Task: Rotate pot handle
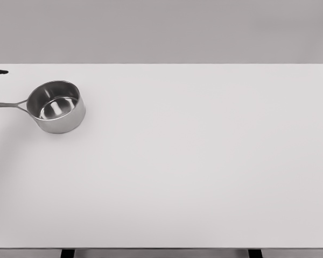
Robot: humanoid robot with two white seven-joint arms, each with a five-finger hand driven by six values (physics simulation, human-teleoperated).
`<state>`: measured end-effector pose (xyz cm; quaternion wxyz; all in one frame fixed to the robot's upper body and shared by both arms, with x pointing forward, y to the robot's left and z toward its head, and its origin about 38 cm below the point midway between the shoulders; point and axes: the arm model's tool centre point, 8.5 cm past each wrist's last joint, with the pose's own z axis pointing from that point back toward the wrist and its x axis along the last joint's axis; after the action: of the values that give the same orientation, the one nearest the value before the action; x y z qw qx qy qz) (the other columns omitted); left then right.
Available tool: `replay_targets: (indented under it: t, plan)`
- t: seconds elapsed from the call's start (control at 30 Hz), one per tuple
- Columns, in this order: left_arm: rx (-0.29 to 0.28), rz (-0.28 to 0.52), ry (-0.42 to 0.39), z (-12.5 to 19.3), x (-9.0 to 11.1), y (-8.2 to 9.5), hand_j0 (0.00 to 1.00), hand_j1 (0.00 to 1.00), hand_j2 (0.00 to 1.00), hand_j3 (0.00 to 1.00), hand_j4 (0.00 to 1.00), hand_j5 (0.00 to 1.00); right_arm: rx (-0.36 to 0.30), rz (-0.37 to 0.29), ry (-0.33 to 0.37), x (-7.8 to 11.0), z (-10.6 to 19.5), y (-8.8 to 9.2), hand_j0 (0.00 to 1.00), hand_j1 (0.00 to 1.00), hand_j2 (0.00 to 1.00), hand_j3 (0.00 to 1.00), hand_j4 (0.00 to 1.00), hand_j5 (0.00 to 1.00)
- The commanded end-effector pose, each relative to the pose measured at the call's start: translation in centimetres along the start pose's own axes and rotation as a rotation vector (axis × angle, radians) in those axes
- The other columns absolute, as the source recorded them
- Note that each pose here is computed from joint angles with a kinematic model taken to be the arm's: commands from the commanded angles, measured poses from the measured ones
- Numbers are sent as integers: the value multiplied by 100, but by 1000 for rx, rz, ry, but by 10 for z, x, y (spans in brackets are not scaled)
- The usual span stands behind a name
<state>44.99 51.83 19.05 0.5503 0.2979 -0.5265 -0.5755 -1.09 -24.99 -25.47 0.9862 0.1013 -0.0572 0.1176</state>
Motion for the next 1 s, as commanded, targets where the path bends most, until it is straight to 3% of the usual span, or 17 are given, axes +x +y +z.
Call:
replay_targets:
  t: [0.0,0.97]
  plan:
    - [10,8,1,0,0,2,100,100,100,100,100,100,0,0,0,0,0,0,100,100,100,100,100,100]
    - [32,15,-2,0,0,7,100,100,100,100,100,100,1,0,0,0,0,0,100,100,100,100,100,100]
